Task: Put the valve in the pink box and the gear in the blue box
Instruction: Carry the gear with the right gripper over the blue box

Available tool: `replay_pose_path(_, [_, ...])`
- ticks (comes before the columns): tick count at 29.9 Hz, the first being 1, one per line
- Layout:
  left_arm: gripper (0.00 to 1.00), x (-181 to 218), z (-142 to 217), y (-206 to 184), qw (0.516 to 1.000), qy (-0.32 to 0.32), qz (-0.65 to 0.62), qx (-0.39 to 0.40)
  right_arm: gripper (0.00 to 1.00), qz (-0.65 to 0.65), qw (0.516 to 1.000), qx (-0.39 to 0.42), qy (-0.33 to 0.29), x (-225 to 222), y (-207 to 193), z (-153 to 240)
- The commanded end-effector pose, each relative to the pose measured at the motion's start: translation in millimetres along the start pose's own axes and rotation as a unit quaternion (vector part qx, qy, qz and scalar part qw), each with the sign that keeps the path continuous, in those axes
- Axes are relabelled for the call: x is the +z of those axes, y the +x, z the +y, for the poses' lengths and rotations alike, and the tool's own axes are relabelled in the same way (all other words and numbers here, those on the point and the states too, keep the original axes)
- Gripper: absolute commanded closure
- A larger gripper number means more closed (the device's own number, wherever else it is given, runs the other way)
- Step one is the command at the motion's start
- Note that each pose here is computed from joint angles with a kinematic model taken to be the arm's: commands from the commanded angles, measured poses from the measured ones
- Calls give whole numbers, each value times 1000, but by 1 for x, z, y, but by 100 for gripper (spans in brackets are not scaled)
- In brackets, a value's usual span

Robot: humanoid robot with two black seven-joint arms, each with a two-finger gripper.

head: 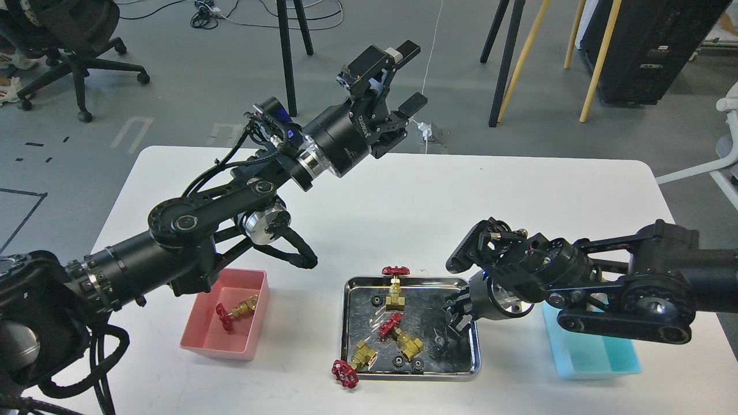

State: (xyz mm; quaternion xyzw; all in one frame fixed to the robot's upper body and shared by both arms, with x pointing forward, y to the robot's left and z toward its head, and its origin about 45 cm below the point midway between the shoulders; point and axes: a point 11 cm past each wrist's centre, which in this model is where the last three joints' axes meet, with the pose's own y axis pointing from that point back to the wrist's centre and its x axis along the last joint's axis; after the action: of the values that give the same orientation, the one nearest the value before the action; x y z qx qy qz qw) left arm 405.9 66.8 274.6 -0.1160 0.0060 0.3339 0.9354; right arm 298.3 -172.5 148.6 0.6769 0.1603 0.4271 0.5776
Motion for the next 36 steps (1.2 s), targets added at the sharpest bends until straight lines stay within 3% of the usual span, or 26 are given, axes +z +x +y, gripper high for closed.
replay_pose_path(1, [6,0,0,0,1000,0,0,0,83,-18,999,10,-45,39,-4,28])
replay_pose_path(7, [6,0,0,0,1000,0,0,0,84,-52,991,29,-116,94,-17,85])
replay_pose_path(14, [6,0,0,0,1000,1,0,-1,84,-98,984,26,-148,111,-61,131])
replay_pose_path(24, [6,0,0,0,1000,1,0,0,84,-152,977,-48,-143,107,-133,122])
replay_pose_path(30, [6,0,0,0,1000,0,1,0,83,-157,977,-67,-125,95,-147,110])
replay_pose_path(36, [6,0,0,0,1000,0,1,0,53,-161,978,-61,-118,93,-143,107])
